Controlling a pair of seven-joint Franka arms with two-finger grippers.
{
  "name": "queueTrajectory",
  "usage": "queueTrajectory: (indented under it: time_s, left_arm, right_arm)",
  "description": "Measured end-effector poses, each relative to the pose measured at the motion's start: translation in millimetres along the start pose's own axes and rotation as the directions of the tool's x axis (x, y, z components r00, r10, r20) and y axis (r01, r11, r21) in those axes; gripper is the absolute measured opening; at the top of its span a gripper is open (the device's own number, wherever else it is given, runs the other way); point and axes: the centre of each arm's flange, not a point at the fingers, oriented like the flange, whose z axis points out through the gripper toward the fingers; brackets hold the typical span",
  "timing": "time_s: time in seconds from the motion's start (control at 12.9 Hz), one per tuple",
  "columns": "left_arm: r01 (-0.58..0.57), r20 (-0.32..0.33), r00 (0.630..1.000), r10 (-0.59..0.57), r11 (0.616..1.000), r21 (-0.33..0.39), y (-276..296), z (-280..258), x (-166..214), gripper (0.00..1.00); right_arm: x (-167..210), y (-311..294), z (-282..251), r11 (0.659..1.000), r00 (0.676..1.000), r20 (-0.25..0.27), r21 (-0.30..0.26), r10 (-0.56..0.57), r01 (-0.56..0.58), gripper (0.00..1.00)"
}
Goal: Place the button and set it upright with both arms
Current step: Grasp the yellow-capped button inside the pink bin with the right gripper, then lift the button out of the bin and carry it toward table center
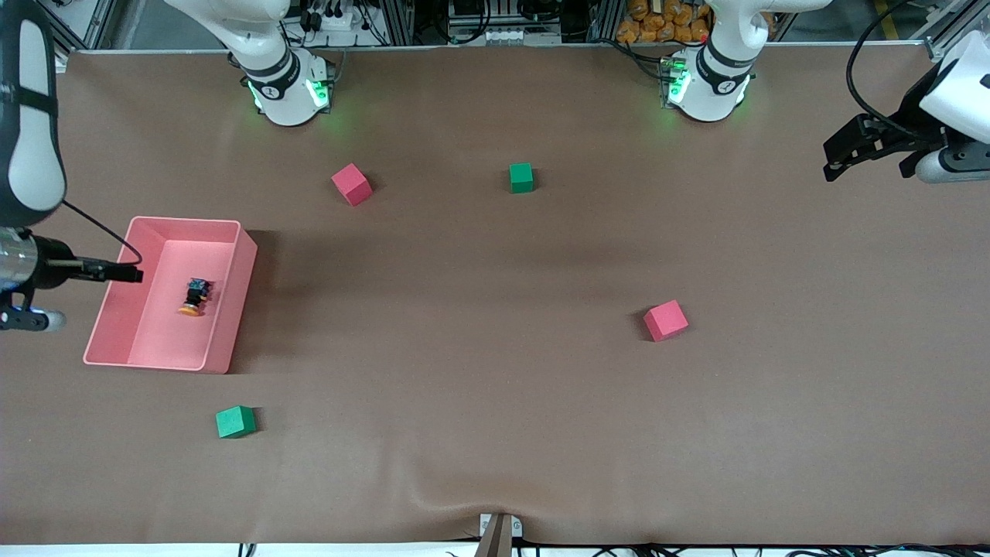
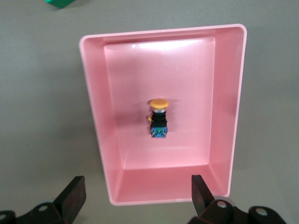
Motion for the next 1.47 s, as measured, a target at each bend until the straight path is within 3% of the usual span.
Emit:
queueTrajectory:
  time_s: [0.39, 0.77, 1.16, 1.47]
  left_arm:
    - [0.000, -0.019, 1.000, 0.000, 1.000, -0.003, 0, -2, 2, 1.00]
    - [0.002, -0.036, 0.999, -0.002, 1.000, -0.006, 0, -4, 4, 1.00]
    - [-0.004, -0.037, 0.999, 0.004, 1.000, -0.007, 3, -4, 3, 1.00]
    - [-0.002, -0.037, 0.999, 0.001, 1.000, -0.007, 1, -4, 4, 1.00]
  right_arm:
    - [18, 11, 83, 1.000, 0.999, 0.029, 0.007, 0.015, -0.015, 1.00]
    - [33, 24, 150, 1.000, 1.000, -0.016, 0.010, 0.014, -0.013, 1.00]
    - [35, 23, 195, 1.000, 0.999, -0.035, 0.011, 0.006, -0.005, 1.00]
    - [29, 24, 214, 1.000, 1.000, -0.016, 0.013, -0.020, 0.020, 1.00]
